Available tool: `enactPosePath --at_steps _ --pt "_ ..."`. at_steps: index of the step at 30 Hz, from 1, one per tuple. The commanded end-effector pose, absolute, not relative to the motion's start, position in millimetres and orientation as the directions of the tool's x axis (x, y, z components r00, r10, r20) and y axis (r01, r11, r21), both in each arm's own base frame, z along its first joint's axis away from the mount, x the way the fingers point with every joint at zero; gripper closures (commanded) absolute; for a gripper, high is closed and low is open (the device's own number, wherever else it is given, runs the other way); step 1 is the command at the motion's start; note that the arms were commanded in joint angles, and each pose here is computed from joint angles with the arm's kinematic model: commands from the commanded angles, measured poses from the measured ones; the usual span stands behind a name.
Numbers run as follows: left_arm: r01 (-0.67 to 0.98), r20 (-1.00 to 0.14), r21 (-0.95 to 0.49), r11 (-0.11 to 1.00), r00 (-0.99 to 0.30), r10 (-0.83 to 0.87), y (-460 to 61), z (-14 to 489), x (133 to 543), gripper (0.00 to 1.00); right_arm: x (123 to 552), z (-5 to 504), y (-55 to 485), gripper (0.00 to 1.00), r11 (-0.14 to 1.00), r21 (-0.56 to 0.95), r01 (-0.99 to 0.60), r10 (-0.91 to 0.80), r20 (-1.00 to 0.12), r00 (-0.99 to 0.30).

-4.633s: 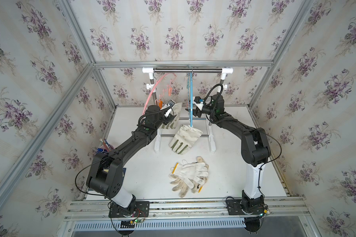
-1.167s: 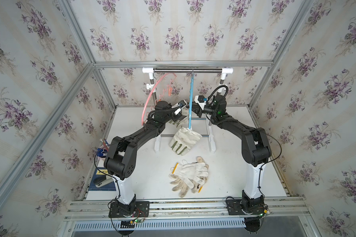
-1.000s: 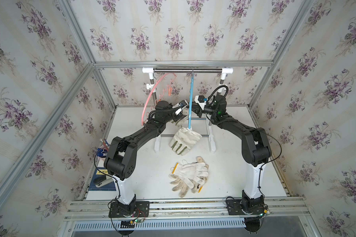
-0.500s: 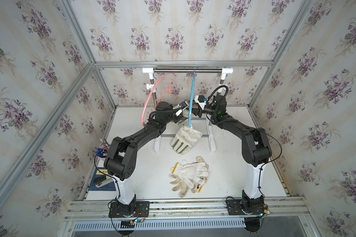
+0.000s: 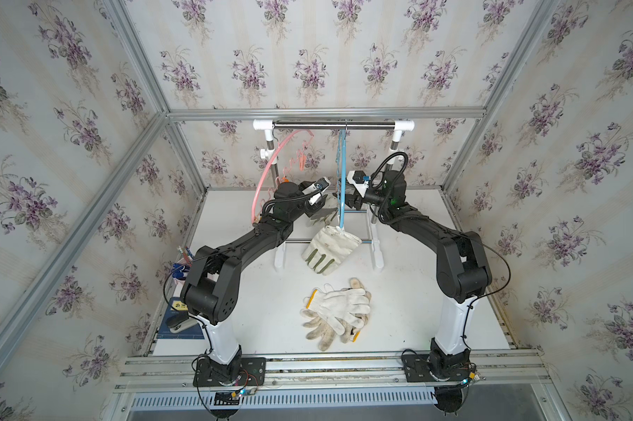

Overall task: Clip the gloves onto a hanger to dry
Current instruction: Clamp the glove onto the hanger.

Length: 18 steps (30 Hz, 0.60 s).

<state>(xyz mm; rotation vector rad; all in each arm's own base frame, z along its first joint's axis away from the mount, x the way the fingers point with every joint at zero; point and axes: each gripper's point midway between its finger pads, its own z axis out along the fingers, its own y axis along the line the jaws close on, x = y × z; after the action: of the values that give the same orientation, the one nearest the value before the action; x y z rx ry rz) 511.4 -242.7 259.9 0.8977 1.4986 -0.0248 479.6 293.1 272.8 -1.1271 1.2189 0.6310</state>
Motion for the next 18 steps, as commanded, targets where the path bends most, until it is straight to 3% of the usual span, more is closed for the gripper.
enactPosePath --at_steps 1,9,18 --pt "0.475 -0.858 0.502 0.723 0.167 0.486 -235 280 511 0.34 475 276 285 0.43 0.397 -0.366 -0.842 -0.210 -0.929 0.304" --pt "0.460 -0.863 0.499 0.734 0.188 0.469 -223 298 485 0.32 458 288 254 0.43 0.546 -0.433 -0.718 -0.351 -0.896 0.273" --pt "0.555 -0.890 0.453 0.698 0.228 0.396 -225 333 432 0.33 414 322 221 0.46 0.669 -0.457 -0.586 -0.386 -0.887 0.253"
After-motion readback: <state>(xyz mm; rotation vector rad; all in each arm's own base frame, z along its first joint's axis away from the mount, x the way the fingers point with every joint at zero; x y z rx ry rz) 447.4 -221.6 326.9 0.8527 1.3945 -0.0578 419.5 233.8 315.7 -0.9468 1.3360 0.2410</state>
